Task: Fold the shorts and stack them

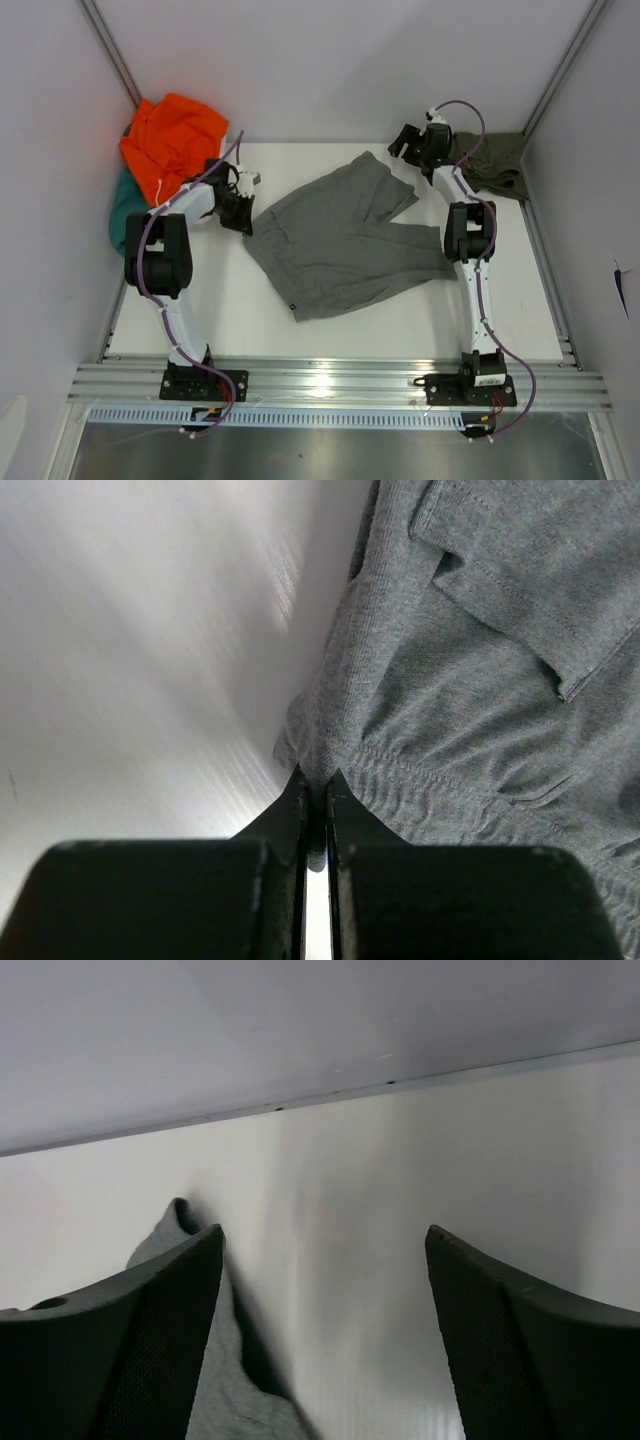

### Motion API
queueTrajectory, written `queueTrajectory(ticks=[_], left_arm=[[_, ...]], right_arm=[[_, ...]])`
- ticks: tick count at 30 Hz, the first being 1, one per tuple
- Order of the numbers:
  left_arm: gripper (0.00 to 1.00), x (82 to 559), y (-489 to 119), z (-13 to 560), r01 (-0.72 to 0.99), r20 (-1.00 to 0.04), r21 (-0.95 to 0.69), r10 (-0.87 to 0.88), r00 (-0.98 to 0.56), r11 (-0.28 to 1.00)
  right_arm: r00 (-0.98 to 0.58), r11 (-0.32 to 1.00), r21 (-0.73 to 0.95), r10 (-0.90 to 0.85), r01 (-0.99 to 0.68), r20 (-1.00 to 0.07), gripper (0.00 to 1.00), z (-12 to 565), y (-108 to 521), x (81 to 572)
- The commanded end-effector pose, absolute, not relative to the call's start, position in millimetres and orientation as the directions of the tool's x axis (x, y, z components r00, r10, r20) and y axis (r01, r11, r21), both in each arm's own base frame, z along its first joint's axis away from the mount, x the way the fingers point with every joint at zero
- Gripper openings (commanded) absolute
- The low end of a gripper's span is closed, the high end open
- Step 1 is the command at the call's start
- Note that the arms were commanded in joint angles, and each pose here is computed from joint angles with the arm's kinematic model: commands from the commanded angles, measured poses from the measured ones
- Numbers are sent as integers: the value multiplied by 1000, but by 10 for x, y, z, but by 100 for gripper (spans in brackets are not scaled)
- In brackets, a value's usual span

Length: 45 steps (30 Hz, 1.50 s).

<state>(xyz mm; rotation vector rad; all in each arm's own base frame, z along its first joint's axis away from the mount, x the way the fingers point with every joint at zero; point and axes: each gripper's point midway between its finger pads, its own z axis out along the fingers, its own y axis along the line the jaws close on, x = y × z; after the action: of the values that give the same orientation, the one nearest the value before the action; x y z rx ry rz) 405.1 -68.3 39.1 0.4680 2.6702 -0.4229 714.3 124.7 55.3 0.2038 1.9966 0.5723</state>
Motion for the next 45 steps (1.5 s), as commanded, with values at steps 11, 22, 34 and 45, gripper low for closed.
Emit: queueTrajectory(ticks=[11,22,34,45], left_arm=[[0,4090,-679,519,386,-452,-191,268,-851,903],[1,4227,-645,659,380,-481,-162,263,-836,911],[2,4648,-443,777,325,-492,-148,215,-843,934],[77,4640,-360,1155,332,-541,-91,233,-808,939]], right_arm=[[-482,895,423,310,-142,-819,88,1231,942,6747],[-530,956,287,270,51,-804,90,1699,408,5110],[-607,932,314,357,181,-710,66,1103,73,4259],[-691,935,334,321,122,-647,50,676,337,4362]])
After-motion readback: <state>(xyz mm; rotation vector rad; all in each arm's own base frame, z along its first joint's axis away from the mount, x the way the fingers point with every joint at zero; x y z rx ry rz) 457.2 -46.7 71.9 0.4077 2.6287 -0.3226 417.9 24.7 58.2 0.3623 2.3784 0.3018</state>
